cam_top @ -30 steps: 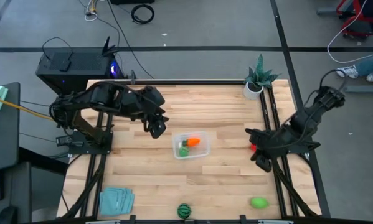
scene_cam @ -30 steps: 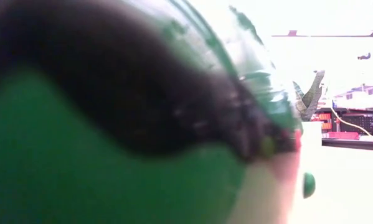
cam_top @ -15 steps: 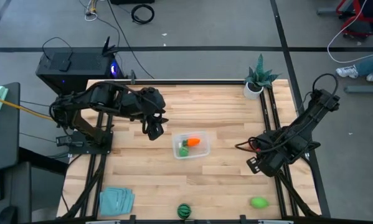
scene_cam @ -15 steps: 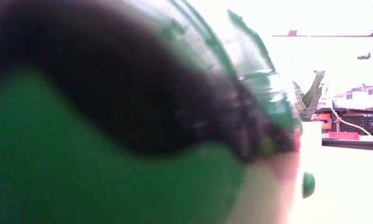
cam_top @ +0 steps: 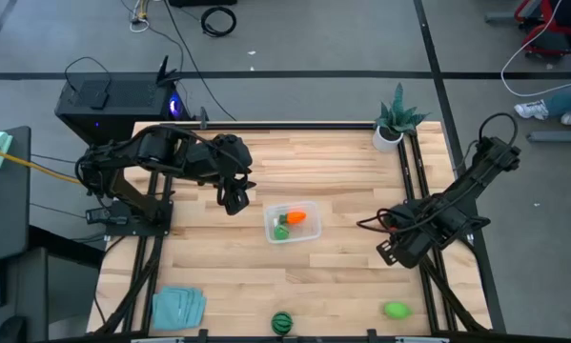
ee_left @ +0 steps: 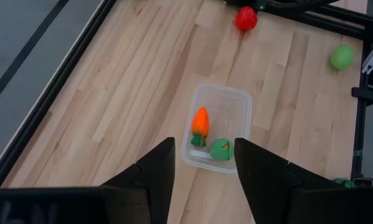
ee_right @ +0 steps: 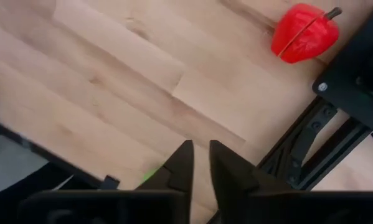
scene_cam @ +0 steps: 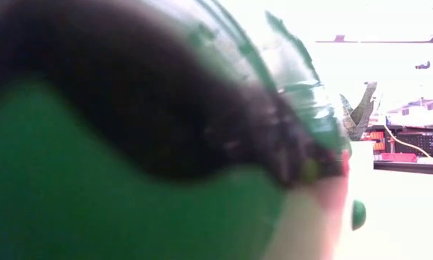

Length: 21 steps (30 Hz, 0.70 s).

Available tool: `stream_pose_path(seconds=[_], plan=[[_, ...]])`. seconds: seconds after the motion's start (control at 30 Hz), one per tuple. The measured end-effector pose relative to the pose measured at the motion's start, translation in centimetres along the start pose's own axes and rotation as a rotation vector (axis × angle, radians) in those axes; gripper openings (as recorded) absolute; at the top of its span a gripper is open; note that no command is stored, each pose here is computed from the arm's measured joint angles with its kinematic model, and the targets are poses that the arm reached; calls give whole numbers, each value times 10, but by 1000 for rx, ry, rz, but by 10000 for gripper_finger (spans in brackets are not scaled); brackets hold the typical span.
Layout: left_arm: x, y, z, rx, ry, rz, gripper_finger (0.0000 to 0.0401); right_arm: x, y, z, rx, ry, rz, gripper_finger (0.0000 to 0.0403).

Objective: Pick and placing Produce into tupperware
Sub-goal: Put the red apple into the transparent bin

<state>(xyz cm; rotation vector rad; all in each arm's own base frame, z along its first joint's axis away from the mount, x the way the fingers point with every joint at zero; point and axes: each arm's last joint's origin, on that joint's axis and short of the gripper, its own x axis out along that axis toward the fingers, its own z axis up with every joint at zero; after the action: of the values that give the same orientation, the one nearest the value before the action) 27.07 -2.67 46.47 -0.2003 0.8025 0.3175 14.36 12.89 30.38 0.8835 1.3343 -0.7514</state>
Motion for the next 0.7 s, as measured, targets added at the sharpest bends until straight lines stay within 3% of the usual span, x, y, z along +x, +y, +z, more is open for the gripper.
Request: stream_pose_path(seconds=[0.37,0.7], plan=[[0,0,0,0,-2,-1,174,47,-12,28,136,99,-181,192],[0,0,0,-1,-2,-1,178,79,-28,62,264,119,-263,245]])
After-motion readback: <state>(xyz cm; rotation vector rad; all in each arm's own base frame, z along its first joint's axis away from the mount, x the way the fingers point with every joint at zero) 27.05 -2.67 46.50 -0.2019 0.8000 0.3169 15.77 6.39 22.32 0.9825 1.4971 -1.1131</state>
